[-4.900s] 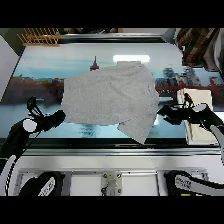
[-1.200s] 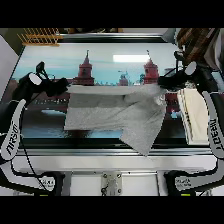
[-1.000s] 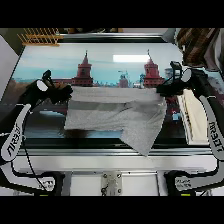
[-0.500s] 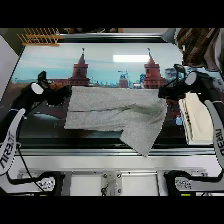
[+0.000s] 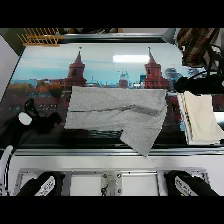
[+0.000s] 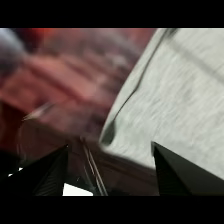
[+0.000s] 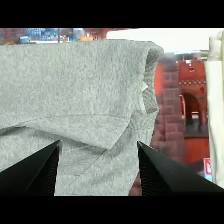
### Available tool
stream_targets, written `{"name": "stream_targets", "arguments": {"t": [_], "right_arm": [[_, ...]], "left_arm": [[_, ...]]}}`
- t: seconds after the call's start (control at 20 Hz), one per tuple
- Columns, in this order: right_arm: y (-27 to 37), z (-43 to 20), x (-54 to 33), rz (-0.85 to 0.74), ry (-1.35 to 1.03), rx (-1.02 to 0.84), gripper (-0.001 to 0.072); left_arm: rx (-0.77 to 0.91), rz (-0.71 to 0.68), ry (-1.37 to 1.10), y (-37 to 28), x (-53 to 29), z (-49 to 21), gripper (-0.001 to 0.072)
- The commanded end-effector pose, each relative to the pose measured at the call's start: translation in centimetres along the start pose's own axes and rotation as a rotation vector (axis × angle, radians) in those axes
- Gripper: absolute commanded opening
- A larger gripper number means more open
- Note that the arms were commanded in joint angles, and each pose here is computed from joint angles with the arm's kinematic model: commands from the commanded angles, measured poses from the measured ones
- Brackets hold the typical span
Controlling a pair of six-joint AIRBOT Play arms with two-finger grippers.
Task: Fold the clothes and pants, and hang the long-sleeved shirts on hangers.
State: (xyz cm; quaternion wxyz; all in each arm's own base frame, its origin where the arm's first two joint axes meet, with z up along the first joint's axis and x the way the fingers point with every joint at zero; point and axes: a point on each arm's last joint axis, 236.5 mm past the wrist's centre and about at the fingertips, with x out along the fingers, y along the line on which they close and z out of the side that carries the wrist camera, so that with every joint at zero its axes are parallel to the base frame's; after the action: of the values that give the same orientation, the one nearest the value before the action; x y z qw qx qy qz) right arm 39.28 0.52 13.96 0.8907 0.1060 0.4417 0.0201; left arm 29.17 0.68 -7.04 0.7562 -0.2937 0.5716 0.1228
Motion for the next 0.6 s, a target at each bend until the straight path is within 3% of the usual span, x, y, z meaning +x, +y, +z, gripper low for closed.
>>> {"name": "stream_targets", "arguments": {"t": [0.0, 0.2, 0.55], "right_arm": [[0.8, -0.1, -2.2, 0.022, -0.045, -0.003, 0.0508], [1.6, 0.0, -2.2, 0.053, -0.045, 0.011, 0.0508], [1.3, -0.7, -1.9, 0.049, -0.024, 0.016, 0.0509]], "left_arm": [[-0.154, 0.008, 0.016, 2.6, 1.6, -4.3, 0.0540], [-0.286, -0.106, 0.001, 0.6, 3.4, -4.3, 0.0539], [-0.184, -0.122, 0.031, -4.5, 5.9, -2.1, 0.0519]]}}
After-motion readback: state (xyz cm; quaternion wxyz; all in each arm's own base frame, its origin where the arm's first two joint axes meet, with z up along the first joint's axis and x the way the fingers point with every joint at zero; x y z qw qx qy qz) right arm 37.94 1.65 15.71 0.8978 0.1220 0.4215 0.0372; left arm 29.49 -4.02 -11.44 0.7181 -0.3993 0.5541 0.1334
